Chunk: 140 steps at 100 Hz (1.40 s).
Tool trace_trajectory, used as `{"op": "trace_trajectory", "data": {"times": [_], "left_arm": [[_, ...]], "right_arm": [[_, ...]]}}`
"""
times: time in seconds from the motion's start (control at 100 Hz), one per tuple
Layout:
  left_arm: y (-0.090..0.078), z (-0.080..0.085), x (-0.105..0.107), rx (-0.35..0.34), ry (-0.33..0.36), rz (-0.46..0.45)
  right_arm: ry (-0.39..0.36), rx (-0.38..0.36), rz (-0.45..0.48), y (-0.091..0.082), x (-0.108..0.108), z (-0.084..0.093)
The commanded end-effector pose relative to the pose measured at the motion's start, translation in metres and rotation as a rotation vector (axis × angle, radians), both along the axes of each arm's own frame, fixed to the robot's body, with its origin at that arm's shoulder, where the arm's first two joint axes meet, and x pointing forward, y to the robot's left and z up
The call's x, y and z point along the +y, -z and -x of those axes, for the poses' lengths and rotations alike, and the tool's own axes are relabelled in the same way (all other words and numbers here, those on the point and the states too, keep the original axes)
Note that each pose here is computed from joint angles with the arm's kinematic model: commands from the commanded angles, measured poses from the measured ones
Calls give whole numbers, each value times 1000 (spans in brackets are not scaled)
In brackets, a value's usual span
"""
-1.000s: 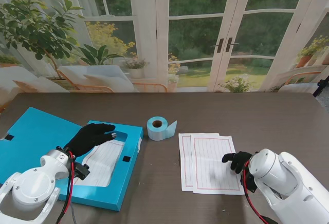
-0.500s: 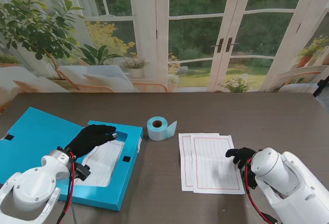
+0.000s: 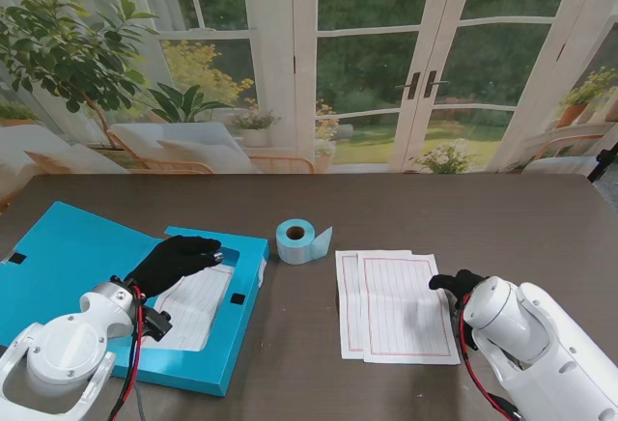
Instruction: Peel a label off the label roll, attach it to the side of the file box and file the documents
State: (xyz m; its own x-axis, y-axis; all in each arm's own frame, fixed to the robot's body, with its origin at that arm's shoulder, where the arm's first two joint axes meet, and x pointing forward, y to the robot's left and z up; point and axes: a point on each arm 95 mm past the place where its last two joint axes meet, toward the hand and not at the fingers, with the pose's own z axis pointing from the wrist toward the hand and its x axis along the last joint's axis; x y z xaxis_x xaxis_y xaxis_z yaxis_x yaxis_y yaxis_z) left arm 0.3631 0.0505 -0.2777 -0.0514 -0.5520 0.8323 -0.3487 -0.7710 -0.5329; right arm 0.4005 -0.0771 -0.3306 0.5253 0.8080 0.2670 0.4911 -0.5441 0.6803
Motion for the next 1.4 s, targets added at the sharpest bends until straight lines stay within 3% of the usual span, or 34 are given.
{"op": "trace_trajectory", "data": {"times": [0.0, 0.19, 0.35, 0.6, 0.96, 1.39], "left_arm": [[1, 1, -1, 16, 16, -2], [1, 0, -2, 18, 23, -3], [2, 1, -3, 23, 22, -5], [2, 2, -4, 27, 21, -2], [6, 4, -3, 45, 16, 11], [6, 5, -3, 61, 12, 19]], "right_arm": [[-3, 40, 9, 5, -1, -1], [-9, 138, 23, 13, -1, -8], [-4, 194, -23, 16, -1, -9], [31, 147, -113, 11, 3, -6], [166, 76, -265, 6, 4, -7], [266, 79, -453, -3, 12, -1]]}}
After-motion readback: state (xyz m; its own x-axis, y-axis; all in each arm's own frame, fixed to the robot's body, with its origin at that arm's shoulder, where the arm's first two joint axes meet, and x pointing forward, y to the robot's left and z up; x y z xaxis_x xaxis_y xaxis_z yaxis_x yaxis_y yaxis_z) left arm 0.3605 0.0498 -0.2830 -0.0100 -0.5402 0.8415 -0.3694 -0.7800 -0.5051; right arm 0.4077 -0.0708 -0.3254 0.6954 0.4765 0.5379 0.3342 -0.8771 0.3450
